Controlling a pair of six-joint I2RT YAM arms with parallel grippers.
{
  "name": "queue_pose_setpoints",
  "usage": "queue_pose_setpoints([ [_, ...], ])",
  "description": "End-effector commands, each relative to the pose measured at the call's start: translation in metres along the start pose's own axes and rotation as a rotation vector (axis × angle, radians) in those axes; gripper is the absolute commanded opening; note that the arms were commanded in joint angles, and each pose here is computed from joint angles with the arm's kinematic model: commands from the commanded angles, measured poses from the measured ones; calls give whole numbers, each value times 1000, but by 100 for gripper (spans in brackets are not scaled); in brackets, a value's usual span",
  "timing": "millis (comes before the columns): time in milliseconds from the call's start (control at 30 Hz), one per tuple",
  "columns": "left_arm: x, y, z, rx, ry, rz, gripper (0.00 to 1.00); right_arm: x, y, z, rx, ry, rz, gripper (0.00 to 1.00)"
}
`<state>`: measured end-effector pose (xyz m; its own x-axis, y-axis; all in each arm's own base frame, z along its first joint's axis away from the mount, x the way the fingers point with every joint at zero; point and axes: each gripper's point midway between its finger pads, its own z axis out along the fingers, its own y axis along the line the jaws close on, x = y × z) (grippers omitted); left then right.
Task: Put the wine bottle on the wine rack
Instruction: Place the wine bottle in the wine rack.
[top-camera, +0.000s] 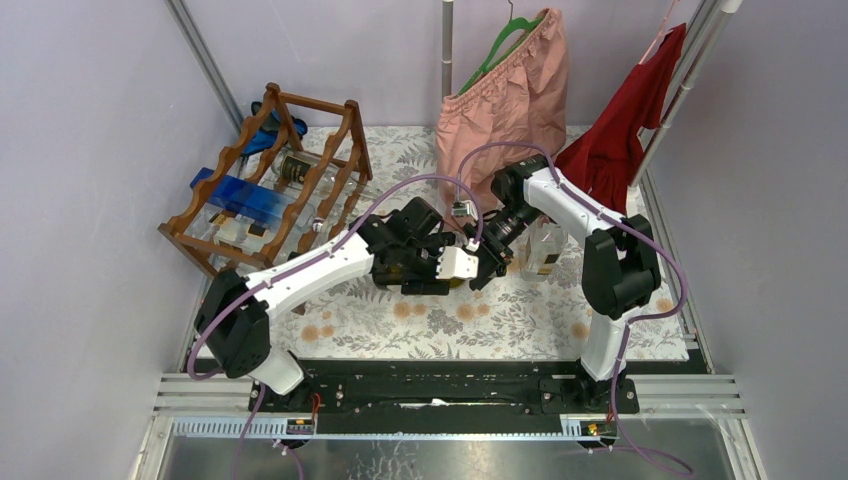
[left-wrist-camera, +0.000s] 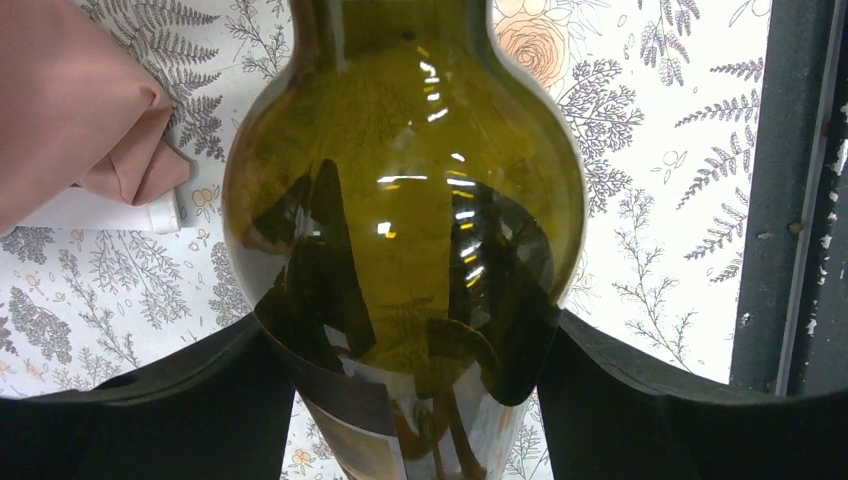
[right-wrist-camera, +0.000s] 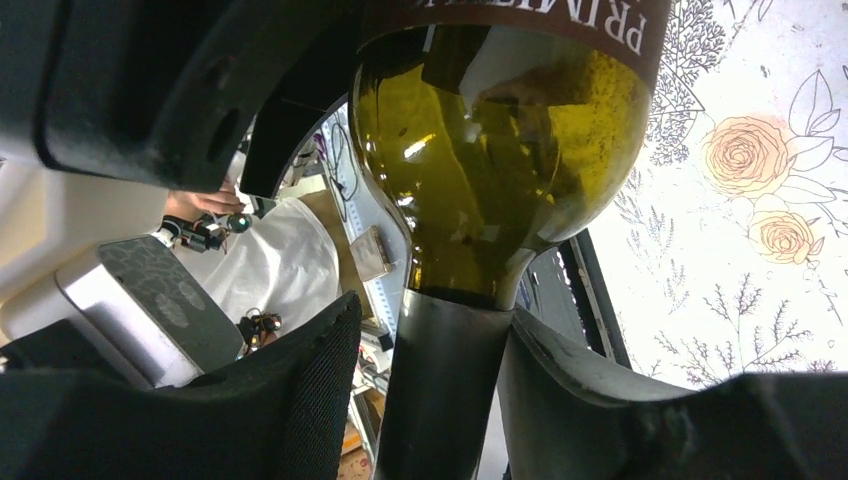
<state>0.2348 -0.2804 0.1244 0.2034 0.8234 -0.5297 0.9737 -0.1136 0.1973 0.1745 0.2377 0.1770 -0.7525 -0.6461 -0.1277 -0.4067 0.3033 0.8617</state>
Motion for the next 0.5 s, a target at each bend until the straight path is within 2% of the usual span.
queue_pose_setpoints([
  [0, -19, 15, -8, -35, -52, 10, 0, 1, 4, 1, 5, 19, 8, 56],
  [100, -20, 15, -9, -35, -55, 2, 0, 1, 3, 1, 9, 23, 13, 54],
  [167, -21, 15, -10, -37, -56, -1, 0, 1, 2, 1, 7, 23, 16, 49],
  [367, -20, 14, -10, -40, -53, -22, 2, 2, 3, 2, -3, 22, 22, 11],
  [433, -19, 17, -12, -54, -45, -39, 6, 1, 7, 2, -15, 14, 12, 1],
  [467, -19, 18, -12, -59, -41, -50, 13, 0, 10, 1, -25, 4, 7, 0],
])
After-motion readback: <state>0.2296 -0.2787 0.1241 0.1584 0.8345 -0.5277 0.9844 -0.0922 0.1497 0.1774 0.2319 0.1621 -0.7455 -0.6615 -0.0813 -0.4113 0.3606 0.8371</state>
